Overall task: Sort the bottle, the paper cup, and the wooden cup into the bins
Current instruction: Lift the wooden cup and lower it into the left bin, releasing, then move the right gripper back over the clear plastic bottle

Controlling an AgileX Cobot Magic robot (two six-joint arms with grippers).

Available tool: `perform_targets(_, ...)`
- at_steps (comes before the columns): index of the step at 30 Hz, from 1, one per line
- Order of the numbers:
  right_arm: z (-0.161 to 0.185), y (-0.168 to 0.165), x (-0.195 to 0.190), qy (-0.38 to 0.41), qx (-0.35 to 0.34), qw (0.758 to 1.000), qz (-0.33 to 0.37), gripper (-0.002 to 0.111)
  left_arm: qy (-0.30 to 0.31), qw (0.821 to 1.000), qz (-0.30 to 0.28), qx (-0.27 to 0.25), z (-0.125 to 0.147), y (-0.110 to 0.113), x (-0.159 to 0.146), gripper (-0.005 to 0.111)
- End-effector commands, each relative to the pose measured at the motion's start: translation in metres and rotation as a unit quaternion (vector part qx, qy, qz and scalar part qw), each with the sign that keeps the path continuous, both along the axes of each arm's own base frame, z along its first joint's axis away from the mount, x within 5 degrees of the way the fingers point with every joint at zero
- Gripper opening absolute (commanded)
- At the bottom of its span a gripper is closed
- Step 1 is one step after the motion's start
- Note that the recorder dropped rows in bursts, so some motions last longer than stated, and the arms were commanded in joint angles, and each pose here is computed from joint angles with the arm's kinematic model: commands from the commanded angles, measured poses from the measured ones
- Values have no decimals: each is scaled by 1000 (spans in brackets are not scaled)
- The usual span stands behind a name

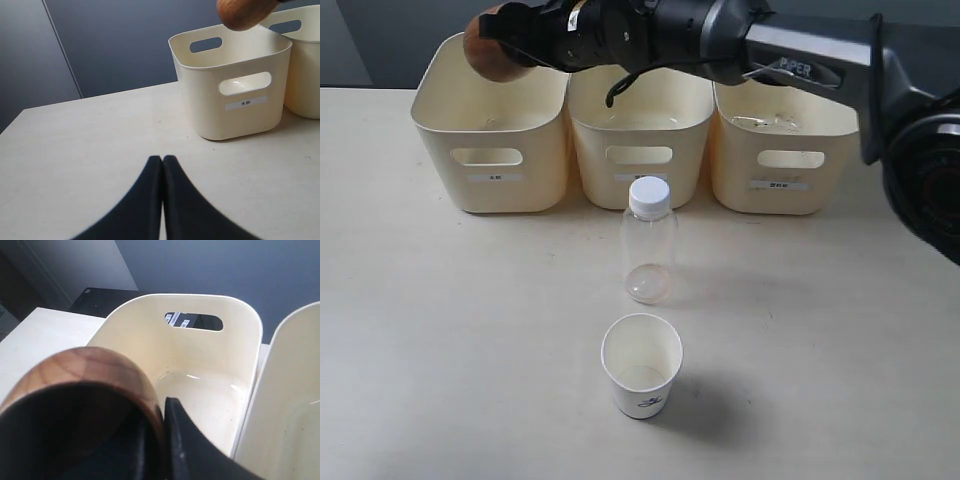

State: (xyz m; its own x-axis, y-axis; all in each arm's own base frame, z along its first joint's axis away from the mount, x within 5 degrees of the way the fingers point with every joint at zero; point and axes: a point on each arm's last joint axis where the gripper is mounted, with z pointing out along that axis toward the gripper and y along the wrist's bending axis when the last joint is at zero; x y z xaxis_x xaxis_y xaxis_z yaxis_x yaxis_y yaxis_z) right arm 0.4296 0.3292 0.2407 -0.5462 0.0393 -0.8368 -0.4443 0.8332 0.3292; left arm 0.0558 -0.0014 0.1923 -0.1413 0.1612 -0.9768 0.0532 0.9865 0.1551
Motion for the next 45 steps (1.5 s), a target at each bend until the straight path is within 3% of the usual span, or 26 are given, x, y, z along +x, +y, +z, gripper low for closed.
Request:
perform_targets(1,0,4,8,-26,-18,999,12,-1,-2,1000,-2,-2,0,0,0,0)
perform_targets(4,-2,5,9,-27,-18,999,13,1,-2,1000,-2,-2,0,0,0,0)
perform_targets(7,-4,6,9,-26,-19,999,13,13,-2,1000,-2,-2,0,0,0,0)
perform_targets(11,-4,6,9,-26,-19,999,13,45,-2,1000,-2,-2,0,0,0,0)
perform_targets(14,-4,6,9,-21,-18,1000,12,60,-2,1000,-2,-2,0,0,0,0)
perform_targets(24,-1,3,6,-2,-33,999,14,39,-2,1000,-2,-2,0,0,0,0)
perform_targets(30,25,-13,-8,17,-115,993,20,39,-2,1000,-2,-2,0,0,0,0)
perform_targets(39,90,-38,-39,34,-148,988,21,39,-2,1000,-2,-2,0,0,0,0)
perform_targets(45,105,-59,-61,94,-219,971,29,39,-2,1000,-2,-2,0,0,0,0)
